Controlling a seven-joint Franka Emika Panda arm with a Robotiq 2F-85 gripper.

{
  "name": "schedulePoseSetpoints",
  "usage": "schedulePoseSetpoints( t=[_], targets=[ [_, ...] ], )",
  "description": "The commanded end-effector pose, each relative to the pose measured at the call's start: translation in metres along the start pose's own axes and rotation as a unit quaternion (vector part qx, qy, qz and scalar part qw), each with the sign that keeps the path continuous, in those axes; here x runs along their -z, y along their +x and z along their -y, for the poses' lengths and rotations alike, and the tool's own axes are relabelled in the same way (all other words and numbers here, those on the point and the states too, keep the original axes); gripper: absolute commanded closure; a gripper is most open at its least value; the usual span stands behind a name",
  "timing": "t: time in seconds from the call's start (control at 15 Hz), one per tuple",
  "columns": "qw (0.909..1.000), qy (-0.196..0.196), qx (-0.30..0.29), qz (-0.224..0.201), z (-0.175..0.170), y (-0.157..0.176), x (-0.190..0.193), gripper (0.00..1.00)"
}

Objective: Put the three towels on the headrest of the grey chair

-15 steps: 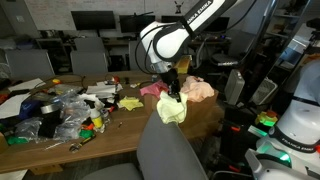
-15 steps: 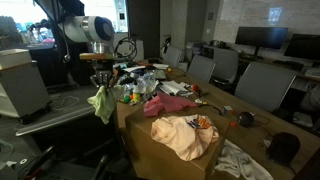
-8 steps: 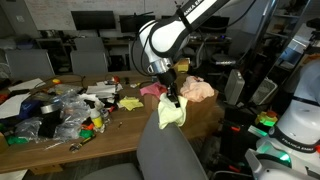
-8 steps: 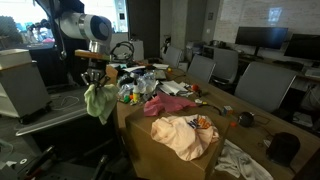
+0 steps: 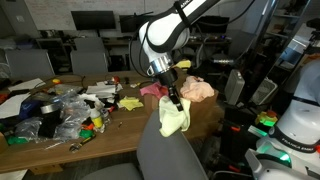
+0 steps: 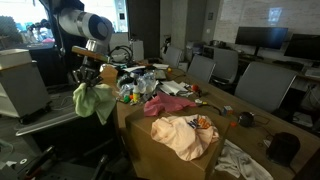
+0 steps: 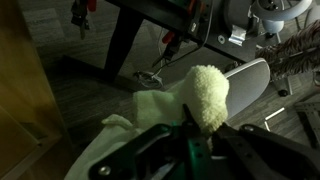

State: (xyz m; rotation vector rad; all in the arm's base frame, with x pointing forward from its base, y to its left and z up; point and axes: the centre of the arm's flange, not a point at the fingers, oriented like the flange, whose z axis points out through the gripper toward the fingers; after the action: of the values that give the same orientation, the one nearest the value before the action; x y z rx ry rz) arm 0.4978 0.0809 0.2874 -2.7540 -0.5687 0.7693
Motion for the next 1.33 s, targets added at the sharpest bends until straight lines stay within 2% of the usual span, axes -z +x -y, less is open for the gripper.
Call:
schedulePoseSetpoints(
  t=[0.0, 0.33, 0.8, 0.87, 0.93, 1.0, 1.27],
  targets=[
    [0.9997, 0.019, 0.014, 0.005, 0.005, -0.003, 0.007, 0.96],
    [0.9967, 0.054, 0.059, -0.007, 0.013, -0.002, 0.01, 0.96],
    [0.9956, 0.047, 0.08, -0.015, 0.016, 0.001, 0.007, 0.95],
    [0.9961, 0.04, 0.077, -0.017, 0.016, 0.002, 0.007, 0.68],
    [0.9964, 0.036, 0.075, -0.018, 0.015, 0.002, 0.006, 0.66],
    [0.9966, 0.033, 0.073, -0.02, 0.014, 0.002, 0.007, 0.6],
    [0.9974, 0.025, 0.063, -0.025, 0.007, 0.003, 0.008, 0.31]
  ],
)
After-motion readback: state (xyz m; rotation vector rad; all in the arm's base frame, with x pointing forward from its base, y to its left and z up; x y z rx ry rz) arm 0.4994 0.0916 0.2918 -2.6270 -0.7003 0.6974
